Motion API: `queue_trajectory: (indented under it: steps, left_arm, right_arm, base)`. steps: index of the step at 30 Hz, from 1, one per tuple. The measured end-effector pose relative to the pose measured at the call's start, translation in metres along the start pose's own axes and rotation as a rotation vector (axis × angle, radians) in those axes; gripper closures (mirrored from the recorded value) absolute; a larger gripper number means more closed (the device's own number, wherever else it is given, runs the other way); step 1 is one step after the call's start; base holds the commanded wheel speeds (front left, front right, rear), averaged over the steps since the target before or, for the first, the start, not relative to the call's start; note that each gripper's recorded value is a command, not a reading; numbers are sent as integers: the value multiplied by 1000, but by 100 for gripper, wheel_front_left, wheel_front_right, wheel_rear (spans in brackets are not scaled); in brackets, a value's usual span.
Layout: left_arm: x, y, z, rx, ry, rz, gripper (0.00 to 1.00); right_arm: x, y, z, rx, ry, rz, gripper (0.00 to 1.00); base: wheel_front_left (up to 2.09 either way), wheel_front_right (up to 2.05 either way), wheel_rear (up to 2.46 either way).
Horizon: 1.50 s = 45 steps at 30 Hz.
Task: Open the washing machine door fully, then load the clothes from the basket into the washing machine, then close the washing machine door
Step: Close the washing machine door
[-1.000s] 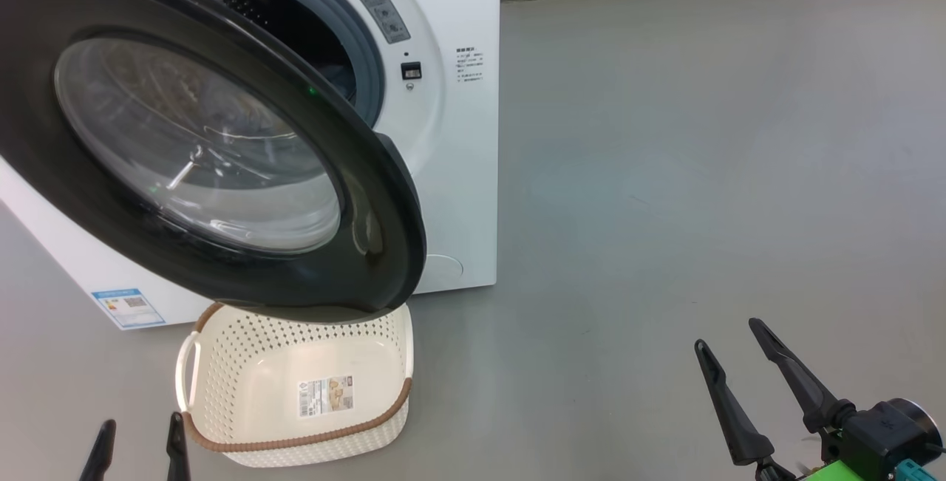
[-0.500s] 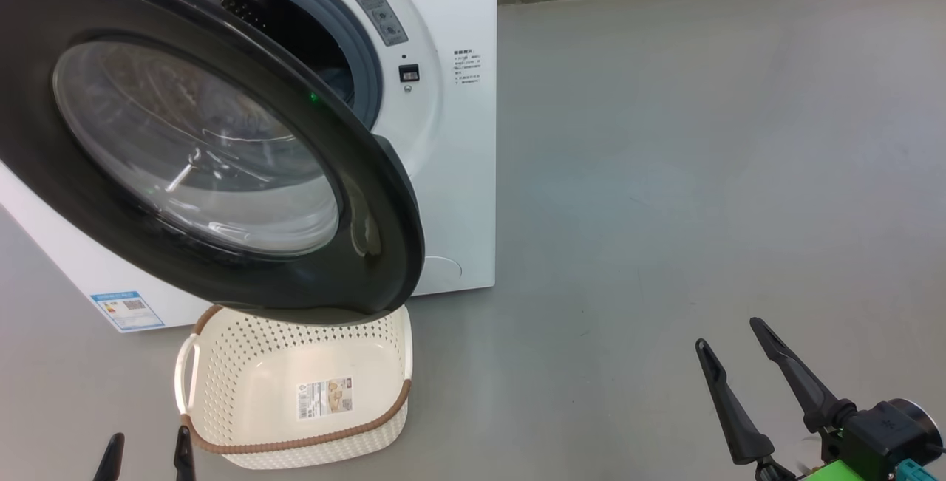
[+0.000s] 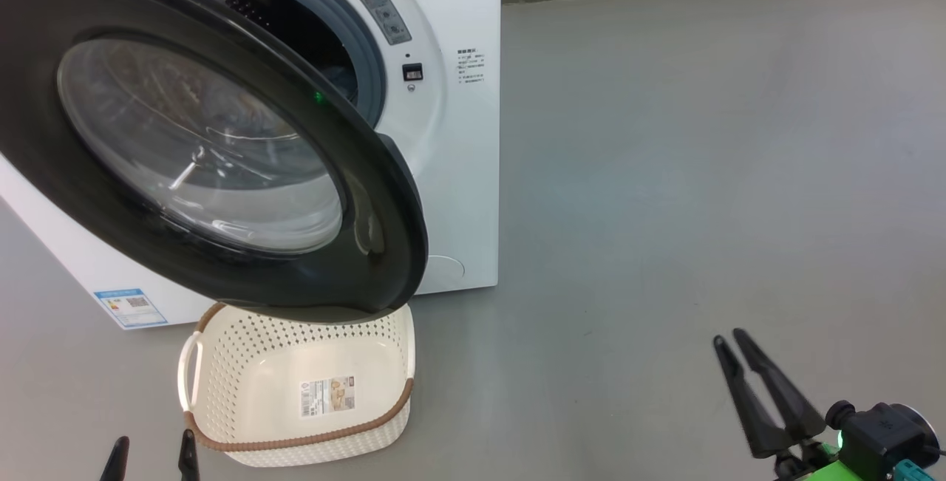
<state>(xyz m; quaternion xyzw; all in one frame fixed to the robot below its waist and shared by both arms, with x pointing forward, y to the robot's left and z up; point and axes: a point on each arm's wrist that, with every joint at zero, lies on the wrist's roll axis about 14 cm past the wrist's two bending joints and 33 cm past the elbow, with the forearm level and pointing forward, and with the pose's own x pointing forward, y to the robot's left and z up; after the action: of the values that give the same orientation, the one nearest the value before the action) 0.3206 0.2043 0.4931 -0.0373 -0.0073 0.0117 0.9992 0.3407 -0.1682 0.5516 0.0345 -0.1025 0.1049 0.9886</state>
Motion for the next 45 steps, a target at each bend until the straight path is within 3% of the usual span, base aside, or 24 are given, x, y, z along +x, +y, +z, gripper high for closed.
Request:
queue_trajectory:
  steps: [21, 32, 45]
  left_arm:
    - [-12, 10, 4, -6, -20, 43, 0]
    - [-18, 25, 9, -12, -38, 107, 0]
    - [-14, 27, 19, -5, -71, 123, 0]
  right_arm:
    - [12, 3, -44, 61, 128, 17, 100]
    - [67, -5, -65, 75, 178, 15, 100]
    - [151, 14, -52, 65, 147, 78, 100]
  base:
    - [0, 0, 0]
    - [0, 0, 0]
    - [0, 0, 0]
